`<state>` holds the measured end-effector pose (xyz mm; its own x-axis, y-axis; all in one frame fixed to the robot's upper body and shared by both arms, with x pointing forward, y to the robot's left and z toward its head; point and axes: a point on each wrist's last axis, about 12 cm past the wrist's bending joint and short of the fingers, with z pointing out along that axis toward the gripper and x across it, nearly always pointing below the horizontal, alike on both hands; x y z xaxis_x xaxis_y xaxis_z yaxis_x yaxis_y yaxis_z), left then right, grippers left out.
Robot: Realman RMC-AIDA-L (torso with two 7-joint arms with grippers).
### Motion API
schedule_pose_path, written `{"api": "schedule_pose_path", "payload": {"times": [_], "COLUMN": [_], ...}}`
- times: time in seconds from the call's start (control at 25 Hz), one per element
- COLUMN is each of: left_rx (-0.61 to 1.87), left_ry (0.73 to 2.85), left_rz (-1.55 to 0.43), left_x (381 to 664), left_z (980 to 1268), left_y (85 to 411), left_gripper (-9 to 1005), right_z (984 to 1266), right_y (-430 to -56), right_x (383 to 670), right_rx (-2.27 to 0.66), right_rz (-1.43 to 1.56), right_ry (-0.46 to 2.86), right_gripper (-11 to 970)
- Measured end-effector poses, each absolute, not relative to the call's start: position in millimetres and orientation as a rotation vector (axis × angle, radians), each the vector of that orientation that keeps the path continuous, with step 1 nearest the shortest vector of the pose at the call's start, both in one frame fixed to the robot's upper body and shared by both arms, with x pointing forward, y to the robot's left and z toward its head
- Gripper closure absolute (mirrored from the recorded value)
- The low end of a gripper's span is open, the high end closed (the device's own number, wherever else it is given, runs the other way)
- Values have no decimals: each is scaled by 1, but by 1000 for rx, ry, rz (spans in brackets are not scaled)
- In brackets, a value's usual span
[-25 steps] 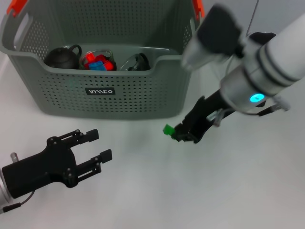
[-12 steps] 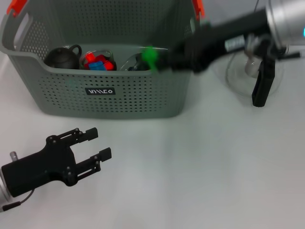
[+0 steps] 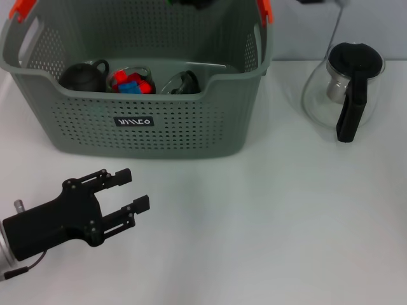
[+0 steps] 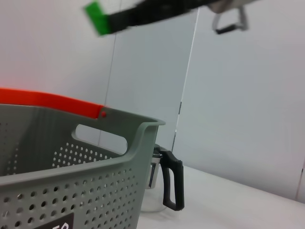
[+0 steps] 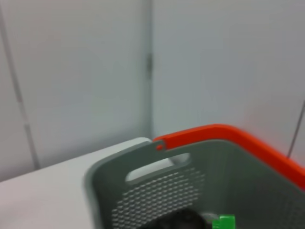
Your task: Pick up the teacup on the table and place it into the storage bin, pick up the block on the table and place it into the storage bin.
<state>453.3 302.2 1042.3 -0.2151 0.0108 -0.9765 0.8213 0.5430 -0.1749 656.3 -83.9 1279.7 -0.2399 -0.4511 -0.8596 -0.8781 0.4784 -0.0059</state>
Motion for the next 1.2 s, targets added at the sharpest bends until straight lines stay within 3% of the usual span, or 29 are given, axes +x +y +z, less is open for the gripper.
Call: {"api": "schedule_pose_path", "payload": {"times": [0.2, 0.48, 0.76, 1.2], "left_rx": [718, 719, 718, 717], "left_ry": [1623, 1621, 1623, 1622], "left_rz": [-879, -883, -884, -884], "left_x": [453, 453, 453, 453], "left_z": [1042, 1043, 1042, 1042], "left_y": [302, 301, 300, 300], "left_gripper": [363, 362, 362, 362], "right_z": [1278, 1264, 1245, 1250], "right_y": [-50, -16, -3, 5], "right_x": [678, 688, 688, 686], "right_rx": [-1111, -1140, -1156, -1161], "right_rz": [490, 393, 343, 367], "right_ry": [1918, 1979, 1980, 1949], "right_gripper": [813, 808, 804, 796]}}
